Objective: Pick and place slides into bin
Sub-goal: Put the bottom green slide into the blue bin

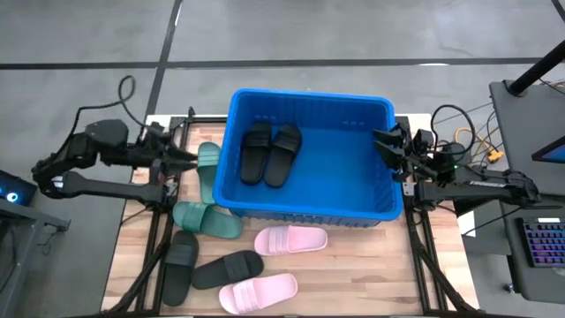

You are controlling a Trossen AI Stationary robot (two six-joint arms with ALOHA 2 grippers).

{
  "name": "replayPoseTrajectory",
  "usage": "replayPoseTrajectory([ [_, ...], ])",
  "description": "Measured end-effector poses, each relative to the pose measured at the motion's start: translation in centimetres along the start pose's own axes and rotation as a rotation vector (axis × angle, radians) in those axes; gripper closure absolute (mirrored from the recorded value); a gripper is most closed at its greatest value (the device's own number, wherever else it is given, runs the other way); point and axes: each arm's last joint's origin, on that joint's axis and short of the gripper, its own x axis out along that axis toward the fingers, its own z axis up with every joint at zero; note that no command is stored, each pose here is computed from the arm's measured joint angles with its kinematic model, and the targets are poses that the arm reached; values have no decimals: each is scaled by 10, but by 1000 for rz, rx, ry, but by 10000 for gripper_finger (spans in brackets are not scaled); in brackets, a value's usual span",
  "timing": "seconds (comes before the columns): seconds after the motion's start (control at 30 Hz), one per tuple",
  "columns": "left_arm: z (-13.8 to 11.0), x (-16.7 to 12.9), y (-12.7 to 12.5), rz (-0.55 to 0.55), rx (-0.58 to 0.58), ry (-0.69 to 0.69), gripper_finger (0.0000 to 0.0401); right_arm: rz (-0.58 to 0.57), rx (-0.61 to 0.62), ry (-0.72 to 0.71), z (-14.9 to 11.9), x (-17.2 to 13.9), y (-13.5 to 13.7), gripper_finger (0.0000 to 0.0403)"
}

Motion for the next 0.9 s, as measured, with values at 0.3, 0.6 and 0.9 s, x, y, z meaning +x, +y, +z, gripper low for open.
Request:
replayPoseTrajectory([
  [0.3, -15, -1, 19, 314, -22, 84, 225, -8, 20, 27, -2, 0, -1, 202],
  [0.6, -28, 4, 27, 420, -71, 277, 225, -9, 21, 28, -2, 0, -1, 202],
  [0.9, -41, 19, 32, 538, -269, 566, 225, -19, 15, 60, -5, 0, -2, 202],
])
